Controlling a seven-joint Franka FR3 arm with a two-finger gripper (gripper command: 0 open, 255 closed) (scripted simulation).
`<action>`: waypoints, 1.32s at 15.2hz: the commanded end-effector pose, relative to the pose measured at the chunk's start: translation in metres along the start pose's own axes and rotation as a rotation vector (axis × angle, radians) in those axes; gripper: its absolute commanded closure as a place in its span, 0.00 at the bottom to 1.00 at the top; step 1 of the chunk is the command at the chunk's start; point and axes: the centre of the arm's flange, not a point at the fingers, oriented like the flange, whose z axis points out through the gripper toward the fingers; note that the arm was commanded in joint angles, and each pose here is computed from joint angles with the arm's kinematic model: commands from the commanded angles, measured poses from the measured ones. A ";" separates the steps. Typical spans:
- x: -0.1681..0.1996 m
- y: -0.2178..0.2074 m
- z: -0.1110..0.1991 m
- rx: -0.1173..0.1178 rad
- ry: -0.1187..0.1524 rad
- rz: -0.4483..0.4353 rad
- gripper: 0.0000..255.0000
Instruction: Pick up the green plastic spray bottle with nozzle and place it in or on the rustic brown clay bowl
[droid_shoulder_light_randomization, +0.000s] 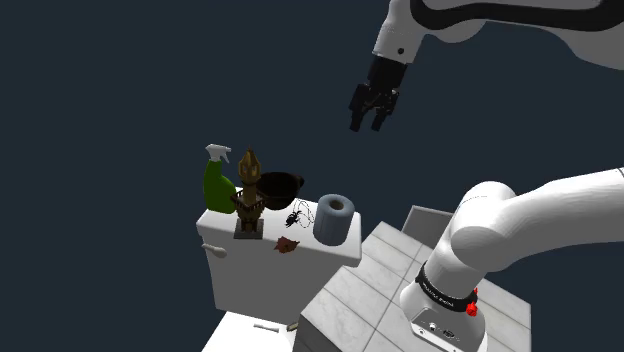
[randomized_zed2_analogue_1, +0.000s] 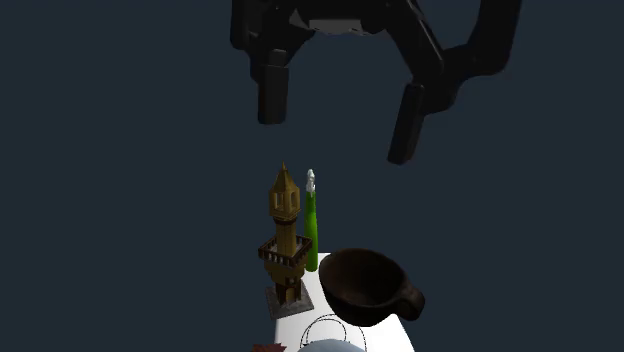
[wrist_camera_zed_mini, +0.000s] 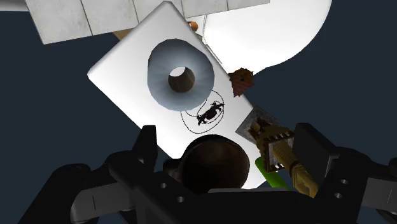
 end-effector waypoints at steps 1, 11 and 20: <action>0.000 0.000 0.000 0.000 0.000 0.000 0.00; 0.067 -0.028 0.095 0.015 0.132 -0.219 0.00; 0.131 -0.067 0.172 0.028 0.251 -0.417 0.00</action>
